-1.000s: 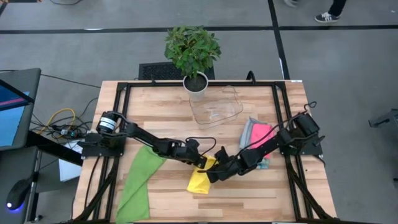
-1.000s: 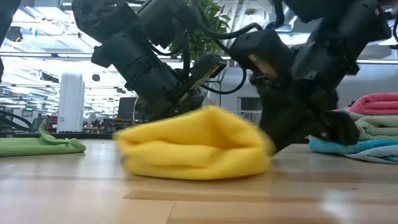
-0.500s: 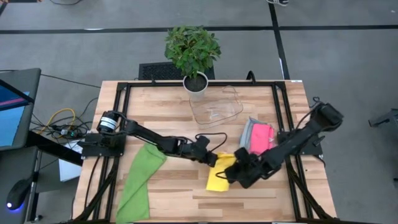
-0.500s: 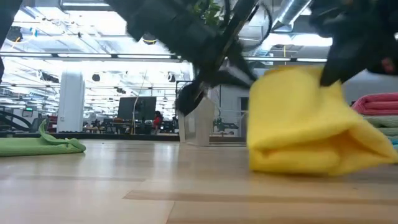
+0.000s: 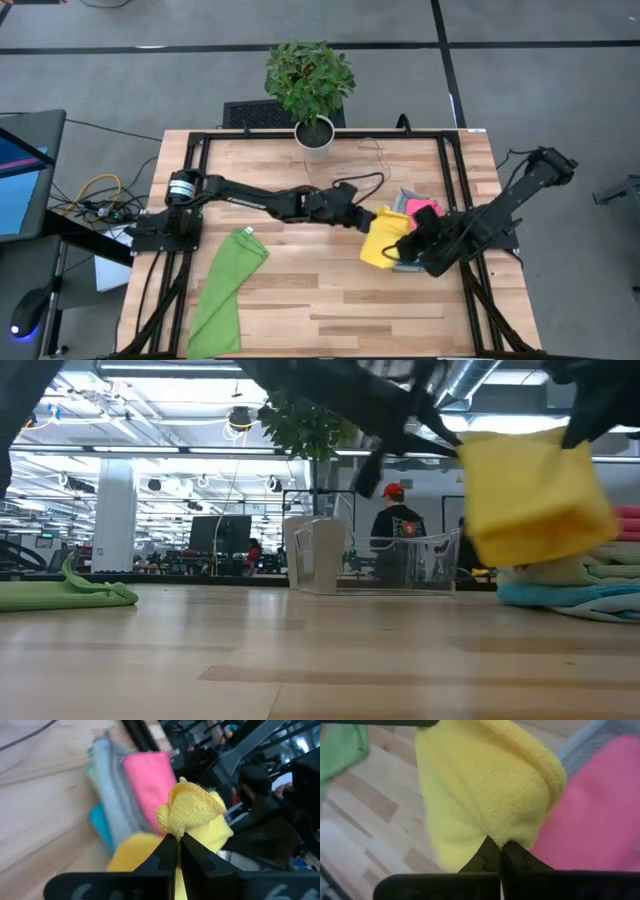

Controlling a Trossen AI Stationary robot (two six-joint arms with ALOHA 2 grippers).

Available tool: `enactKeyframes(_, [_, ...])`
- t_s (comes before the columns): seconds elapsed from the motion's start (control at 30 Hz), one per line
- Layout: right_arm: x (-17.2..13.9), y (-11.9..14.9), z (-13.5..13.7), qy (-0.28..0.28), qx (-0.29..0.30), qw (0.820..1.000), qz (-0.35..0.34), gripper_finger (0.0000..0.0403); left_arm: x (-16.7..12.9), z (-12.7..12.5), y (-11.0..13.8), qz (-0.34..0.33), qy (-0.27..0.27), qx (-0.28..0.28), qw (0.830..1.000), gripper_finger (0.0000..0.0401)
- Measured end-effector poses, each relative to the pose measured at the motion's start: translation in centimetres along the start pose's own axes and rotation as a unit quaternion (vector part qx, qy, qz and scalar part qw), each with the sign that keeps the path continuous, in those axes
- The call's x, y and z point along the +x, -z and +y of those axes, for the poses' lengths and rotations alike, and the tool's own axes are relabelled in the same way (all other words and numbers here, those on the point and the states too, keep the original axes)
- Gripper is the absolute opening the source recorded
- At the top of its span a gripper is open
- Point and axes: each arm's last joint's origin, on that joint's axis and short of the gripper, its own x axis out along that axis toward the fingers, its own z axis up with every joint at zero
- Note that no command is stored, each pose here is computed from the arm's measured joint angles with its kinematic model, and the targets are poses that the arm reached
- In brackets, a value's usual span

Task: Fold microfiber towels
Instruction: Stack the yellow microfiber cloth on top of the pink microfiber cloth

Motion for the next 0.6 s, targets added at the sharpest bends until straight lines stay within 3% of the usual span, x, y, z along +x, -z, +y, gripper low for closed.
enactKeyframes(0.3, [-3.1,-2.0,-3.7,-0.013,0.003,1.0,0.008,0.0012,7.2,-1.6,-0.6,0.038,0.035,-0.008,0.999,0.0])
enactKeyframes(0.47, [-3.8,-2.4,-5.7,0.032,0.003,0.999,0.01,0.0012,8.7,-1.8,-2.5,0.048,-0.008,0.012,0.999,0.0])
enactKeyframes(0.6, [-3.3,-2.2,-6.5,0.069,-0.013,0.997,0.01,0.0012,8.2,-2.2,-4.5,0.017,-0.038,0.025,0.999,0.0])
